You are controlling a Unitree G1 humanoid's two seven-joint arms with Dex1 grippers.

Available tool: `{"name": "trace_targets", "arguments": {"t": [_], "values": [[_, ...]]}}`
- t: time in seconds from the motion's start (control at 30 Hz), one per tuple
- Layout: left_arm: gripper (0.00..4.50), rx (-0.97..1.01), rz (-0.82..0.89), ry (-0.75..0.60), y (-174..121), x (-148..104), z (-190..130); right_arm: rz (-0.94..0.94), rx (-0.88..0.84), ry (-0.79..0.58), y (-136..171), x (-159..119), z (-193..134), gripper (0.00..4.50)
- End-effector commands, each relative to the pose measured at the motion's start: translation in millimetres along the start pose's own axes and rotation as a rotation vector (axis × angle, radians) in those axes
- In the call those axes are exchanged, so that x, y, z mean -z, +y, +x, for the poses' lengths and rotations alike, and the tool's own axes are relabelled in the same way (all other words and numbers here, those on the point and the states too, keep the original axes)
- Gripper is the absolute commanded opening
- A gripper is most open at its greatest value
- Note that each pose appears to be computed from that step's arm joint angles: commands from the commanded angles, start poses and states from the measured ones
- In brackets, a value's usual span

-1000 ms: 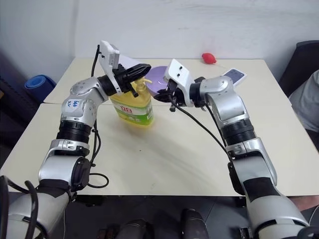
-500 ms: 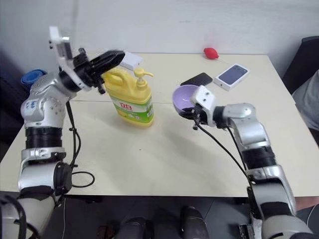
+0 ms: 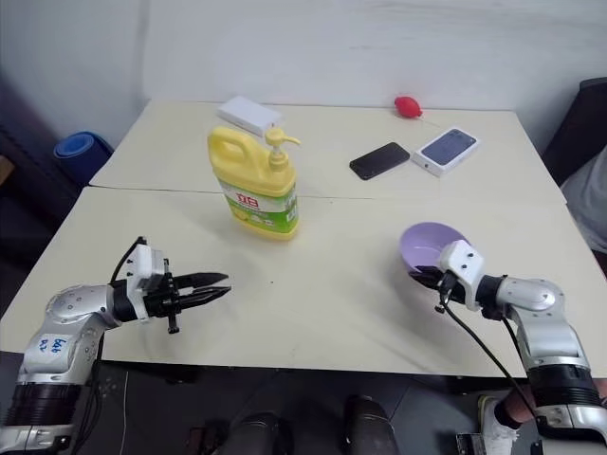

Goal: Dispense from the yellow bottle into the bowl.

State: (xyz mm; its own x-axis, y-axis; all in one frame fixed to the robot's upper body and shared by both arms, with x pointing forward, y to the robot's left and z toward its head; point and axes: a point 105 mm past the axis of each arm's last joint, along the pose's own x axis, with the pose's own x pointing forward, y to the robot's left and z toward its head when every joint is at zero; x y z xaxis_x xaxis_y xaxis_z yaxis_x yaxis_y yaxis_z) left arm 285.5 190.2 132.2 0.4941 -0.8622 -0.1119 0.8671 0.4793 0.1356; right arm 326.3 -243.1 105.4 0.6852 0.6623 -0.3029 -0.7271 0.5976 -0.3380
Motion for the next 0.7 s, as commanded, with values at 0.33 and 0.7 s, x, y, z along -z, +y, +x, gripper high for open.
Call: {"name": "trace_targets", "arguments": {"t": [0.33, 0.7], "values": [[4.5, -0.113, 0.063, 0.102, -30.5, 33.3, -37.7, -0.033, -0.085, -0.384, 32.8, -55.1, -33.1, 4.34], [4.5, -0.23, 0.113, 0.16, -53.4, 56.2, -46.2, -0.013, -0.181, -0.327, 105.3, -27.9, -40.2, 4.43]]}}
